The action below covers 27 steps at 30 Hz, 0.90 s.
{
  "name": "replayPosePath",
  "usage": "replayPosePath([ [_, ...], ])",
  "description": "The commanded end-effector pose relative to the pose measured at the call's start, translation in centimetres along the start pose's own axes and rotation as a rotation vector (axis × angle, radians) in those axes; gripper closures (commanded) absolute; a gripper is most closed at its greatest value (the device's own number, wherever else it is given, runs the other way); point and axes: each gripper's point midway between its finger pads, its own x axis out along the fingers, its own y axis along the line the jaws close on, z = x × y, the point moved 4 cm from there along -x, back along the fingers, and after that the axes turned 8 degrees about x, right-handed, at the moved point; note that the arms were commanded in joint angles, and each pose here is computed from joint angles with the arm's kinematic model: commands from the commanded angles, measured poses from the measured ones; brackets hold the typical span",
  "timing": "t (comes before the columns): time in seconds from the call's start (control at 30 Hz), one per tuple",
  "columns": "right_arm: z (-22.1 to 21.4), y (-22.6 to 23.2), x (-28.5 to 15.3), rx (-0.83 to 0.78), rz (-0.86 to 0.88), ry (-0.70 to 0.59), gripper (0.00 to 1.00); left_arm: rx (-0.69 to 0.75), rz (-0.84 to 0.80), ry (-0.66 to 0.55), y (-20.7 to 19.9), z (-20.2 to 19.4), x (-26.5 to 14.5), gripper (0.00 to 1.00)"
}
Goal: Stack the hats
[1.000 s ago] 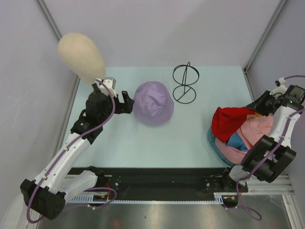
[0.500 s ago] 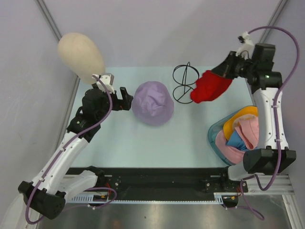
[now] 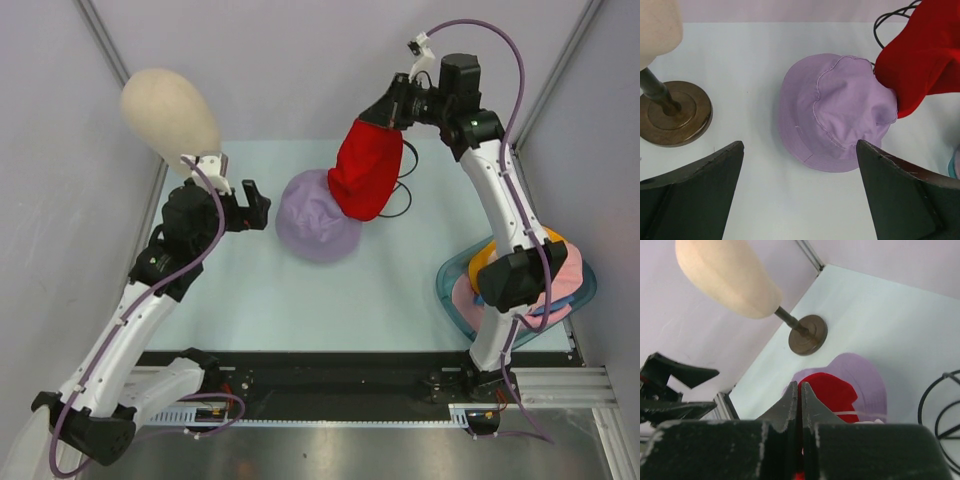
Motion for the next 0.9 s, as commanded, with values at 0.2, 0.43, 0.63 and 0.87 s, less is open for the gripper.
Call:
replayPosePath([
  [0.2,5.4,-4.5,-0.8,0.001,-0.068,-0.213,1.0,-0.046,0.03,-0.067,0.4,2.1,-2.3,0.0],
  [0.43,6.8,-8.9,-3.5,0.01,-0.124,-0.285,1.0,-0.038,0.021,-0.054,0.2,1.8,-1.8,0.0],
  [0.63,4.9,-13.7,-3.8,0.072,-0.195,-0.239,1.0,-0.028,0.0,-0.048,-0.1,1.9,-1.5,0.0],
  [0.87,1.2,-18.4,-3.6,0.151,-0.308,-0.237,1.0,-0.037,-0.002,-0.042,-0.2,1.6,-1.2,0.0],
])
